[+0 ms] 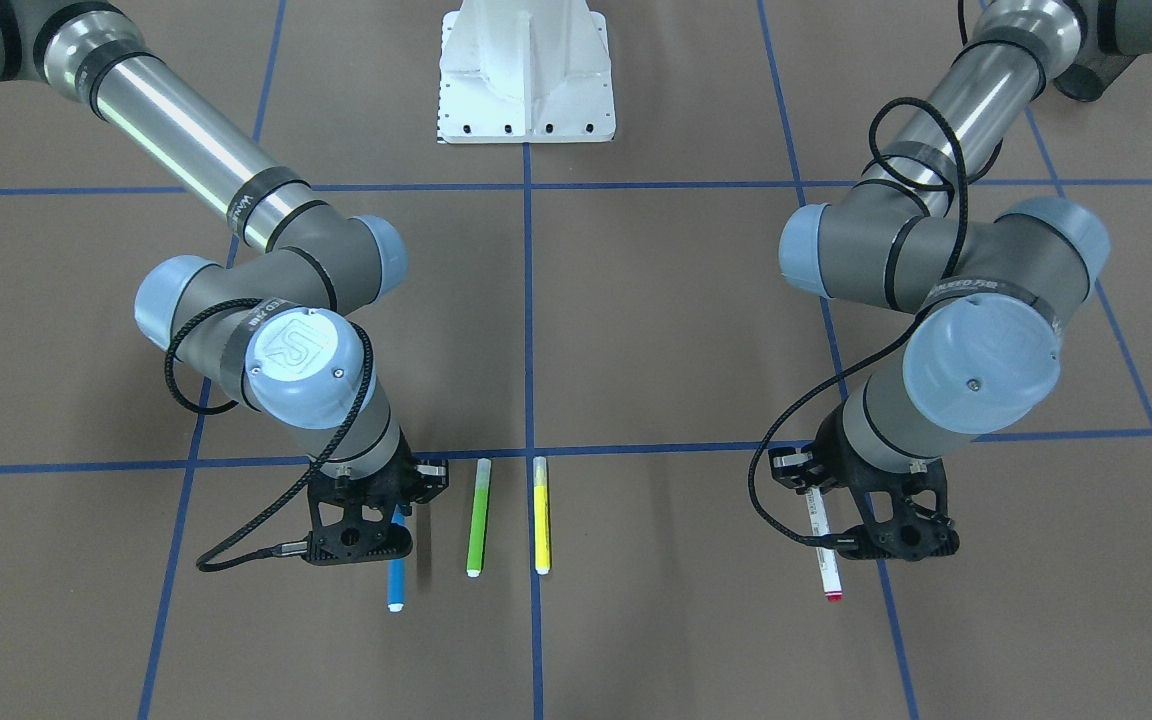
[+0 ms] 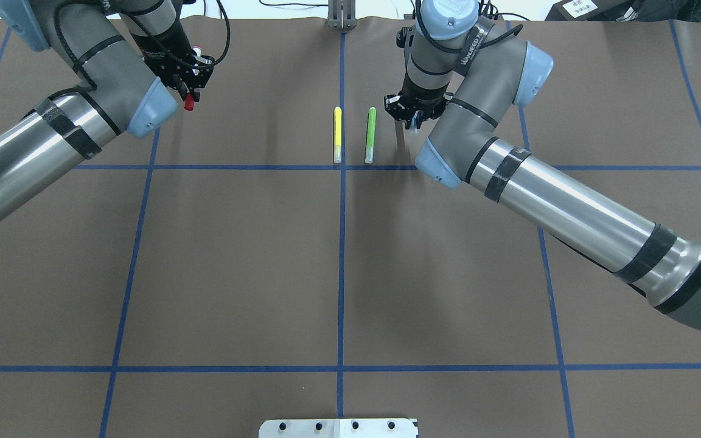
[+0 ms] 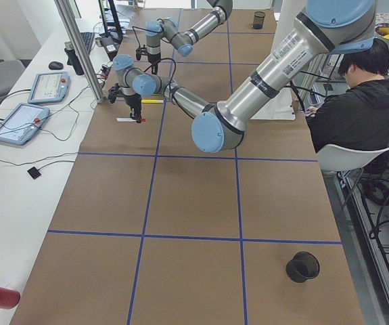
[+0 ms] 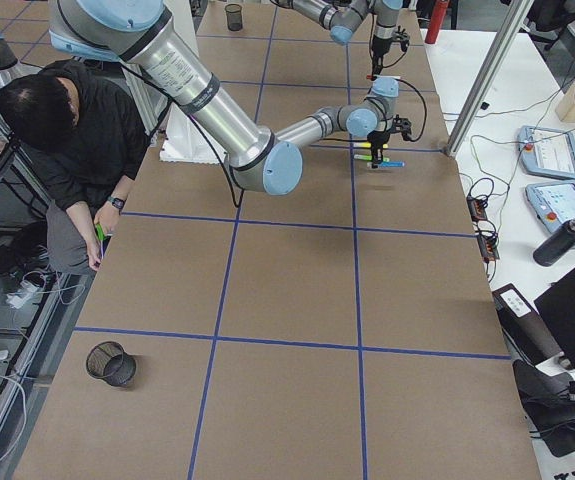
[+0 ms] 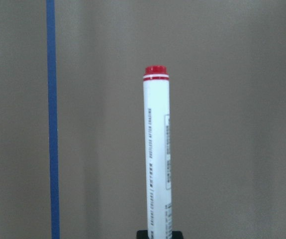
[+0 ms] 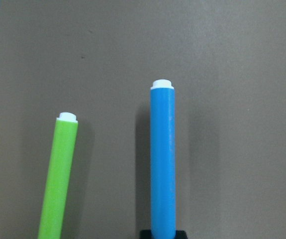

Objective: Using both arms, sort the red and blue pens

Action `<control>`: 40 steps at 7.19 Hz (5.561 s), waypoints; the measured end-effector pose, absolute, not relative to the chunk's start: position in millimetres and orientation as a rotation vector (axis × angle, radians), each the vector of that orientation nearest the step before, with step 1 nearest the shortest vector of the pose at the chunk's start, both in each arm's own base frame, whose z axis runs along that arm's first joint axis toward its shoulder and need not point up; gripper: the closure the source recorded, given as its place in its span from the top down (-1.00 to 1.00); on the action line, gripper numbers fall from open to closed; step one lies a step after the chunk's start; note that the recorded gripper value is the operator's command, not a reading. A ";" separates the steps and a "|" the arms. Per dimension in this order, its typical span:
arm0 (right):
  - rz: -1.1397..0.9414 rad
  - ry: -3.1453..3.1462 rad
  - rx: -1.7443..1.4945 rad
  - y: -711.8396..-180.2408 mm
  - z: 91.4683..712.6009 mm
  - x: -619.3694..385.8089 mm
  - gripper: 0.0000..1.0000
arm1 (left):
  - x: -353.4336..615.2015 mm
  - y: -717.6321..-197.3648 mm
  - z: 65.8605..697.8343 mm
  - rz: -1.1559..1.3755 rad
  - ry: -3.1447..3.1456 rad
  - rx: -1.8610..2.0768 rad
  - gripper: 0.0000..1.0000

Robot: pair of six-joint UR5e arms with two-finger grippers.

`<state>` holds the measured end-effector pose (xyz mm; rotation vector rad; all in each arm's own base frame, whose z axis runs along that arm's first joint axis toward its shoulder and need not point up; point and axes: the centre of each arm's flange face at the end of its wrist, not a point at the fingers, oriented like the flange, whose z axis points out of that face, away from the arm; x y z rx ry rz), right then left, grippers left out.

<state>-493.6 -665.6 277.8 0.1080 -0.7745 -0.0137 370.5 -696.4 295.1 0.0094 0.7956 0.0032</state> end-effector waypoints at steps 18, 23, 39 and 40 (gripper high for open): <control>-0.389 -0.721 -0.579 -245.3 733.2 99.2 -1.00 | 7.2 -509.8 419.9 0.207 0.543 -0.064 -1.00; -0.241 -0.903 -0.971 -140.9 735.6 112.8 -1.00 | 4.1 -497.6 385.3 0.226 0.546 0.021 -1.00; -0.104 -0.787 -0.934 -235.4 762.6 126.9 0.99 | 2.2 -497.0 393.8 0.206 0.551 -0.004 -1.00; -0.061 -0.711 -0.821 -279.7 750.5 133.1 1.00 | -6.7 -489.6 413.3 0.182 0.548 -0.039 -1.00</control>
